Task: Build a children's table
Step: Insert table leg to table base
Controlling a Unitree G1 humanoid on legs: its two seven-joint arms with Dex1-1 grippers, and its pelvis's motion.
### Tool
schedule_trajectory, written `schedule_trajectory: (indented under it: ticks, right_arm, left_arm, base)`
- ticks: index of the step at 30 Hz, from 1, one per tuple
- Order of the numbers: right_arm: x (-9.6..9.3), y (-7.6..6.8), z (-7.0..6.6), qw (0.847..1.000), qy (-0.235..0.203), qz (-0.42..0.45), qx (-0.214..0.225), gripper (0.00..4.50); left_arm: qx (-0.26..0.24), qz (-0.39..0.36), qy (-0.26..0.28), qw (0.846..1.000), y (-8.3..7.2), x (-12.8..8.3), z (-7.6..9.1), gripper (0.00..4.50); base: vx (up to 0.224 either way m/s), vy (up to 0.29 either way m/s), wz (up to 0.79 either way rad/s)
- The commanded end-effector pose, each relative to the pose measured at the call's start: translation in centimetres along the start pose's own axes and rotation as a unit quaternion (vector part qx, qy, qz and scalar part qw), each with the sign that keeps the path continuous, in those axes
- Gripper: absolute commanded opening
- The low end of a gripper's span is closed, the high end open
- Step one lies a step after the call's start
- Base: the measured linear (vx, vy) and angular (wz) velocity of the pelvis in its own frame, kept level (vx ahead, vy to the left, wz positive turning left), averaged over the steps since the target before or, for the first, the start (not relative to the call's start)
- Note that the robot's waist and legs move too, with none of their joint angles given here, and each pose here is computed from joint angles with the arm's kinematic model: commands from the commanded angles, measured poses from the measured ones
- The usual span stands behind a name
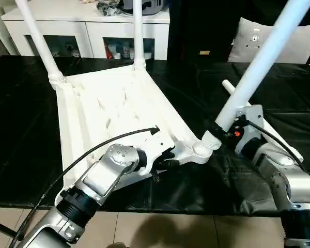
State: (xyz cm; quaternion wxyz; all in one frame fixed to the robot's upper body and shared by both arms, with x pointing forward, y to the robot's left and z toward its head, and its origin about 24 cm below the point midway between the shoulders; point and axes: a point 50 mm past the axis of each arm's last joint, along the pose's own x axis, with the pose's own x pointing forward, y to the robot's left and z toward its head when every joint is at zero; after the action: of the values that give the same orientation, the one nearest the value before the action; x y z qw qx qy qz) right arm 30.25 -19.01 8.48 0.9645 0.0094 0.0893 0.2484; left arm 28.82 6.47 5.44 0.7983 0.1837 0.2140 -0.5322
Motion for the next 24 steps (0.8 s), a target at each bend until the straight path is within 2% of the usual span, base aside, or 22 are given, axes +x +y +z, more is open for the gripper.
schedule_trajectory:
  ticks: [1,9,13,15,17,18,23,24]
  right_arm:
    - [0.1,0.0,0.0,1.000,0.002,0.003,-0.006,1.88]
    - [0.2,0.2,-0.1,1.000,0.001,0.011,-0.011,1.88]
    - [0.3,0.6,0.0,0.999,-0.002,0.034,-0.011,1.88]
    - [0.3,1.6,0.4,0.997,-0.013,0.079,-0.006,1.88]
    - [0.0,2.9,1.1,0.989,-0.028,0.145,0.007,1.88]
    - [-0.3,3.8,1.5,0.980,-0.031,0.198,0.006,1.88]
    - [-0.8,4.6,1.3,0.965,0.002,0.262,-0.003,1.88]
    - [-0.7,4.6,1.0,0.962,0.023,0.272,-0.011,1.88]
  left_arm:
    - [0.015,-0.007,0.009,1.000,-0.1,-0.1,0.2,0.71]
    - [0.027,0.000,0.028,0.999,0.5,-0.4,-0.4,0.03]
    - [0.044,-0.004,0.022,0.999,0.8,-0.9,-0.7,0.00]
    - [0.060,-0.021,0.023,0.998,1.0,-1.5,-1.4,0.00]
    - [0.072,-0.044,0.025,0.996,1.1,-2.3,-2.3,0.00]
    - [0.078,-0.049,0.029,0.995,1.5,-3.0,-3.0,0.00]
    - [0.070,-0.064,0.029,0.995,1.7,-3.9,-3.5,0.00]
    - [0.071,-0.076,0.026,0.994,1.6,-4.0,-3.6,0.00]
  base:
    - [0.000,0.000,0.00]
    - [0.000,0.000,0.00]
    - [0.000,0.000,0.00]
    - [0.000,0.000,0.00]
    - [0.000,0.000,0.00]
    - [0.000,0.000,0.00]
    - [0.000,0.000,0.00]
    - [0.000,0.000,0.00]
